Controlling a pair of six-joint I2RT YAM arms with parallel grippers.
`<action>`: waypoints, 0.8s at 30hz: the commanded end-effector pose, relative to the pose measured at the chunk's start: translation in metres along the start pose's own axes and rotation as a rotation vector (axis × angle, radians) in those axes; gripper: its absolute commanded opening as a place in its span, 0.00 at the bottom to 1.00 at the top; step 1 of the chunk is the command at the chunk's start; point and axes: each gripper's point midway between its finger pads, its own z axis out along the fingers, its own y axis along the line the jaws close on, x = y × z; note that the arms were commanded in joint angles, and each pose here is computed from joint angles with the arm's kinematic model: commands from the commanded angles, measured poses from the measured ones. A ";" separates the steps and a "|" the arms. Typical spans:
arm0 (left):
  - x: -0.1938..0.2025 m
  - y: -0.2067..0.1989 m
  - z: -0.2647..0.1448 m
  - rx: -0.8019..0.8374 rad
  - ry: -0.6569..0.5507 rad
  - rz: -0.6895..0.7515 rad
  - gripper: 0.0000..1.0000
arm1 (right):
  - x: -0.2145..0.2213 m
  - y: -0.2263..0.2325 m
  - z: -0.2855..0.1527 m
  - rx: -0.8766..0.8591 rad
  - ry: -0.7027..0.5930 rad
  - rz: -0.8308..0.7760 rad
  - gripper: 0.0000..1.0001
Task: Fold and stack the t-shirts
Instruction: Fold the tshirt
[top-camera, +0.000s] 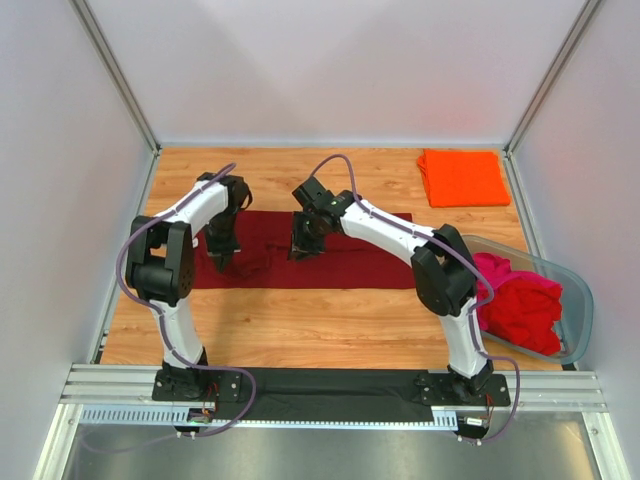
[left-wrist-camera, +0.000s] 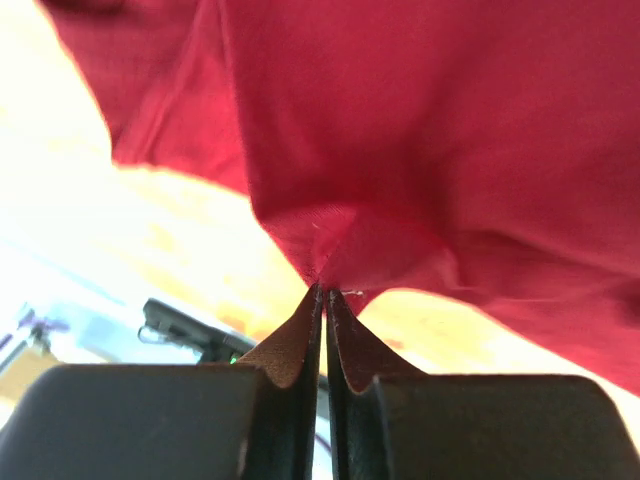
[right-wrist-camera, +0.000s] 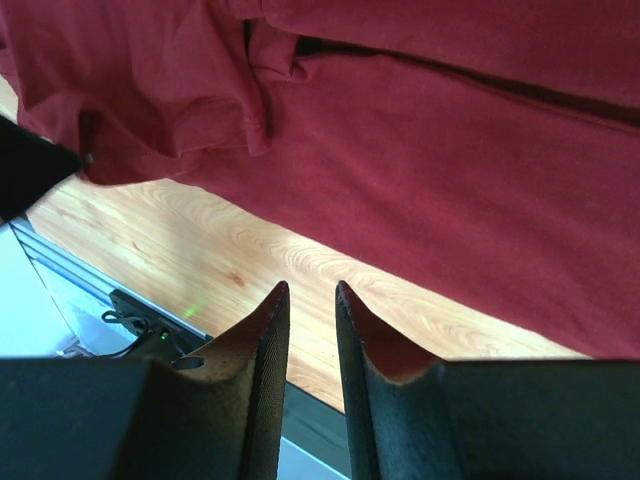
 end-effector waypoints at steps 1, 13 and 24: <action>0.016 0.021 -0.011 -0.050 -0.018 -0.066 0.10 | -0.011 0.013 0.004 -0.060 -0.032 -0.051 0.27; 0.021 0.056 -0.025 -0.031 -0.010 -0.134 0.27 | -0.001 0.037 0.038 -0.147 0.039 -0.091 0.39; 0.008 0.005 -0.002 0.204 0.048 -0.119 0.29 | -0.005 0.037 0.067 -0.095 0.022 -0.116 0.49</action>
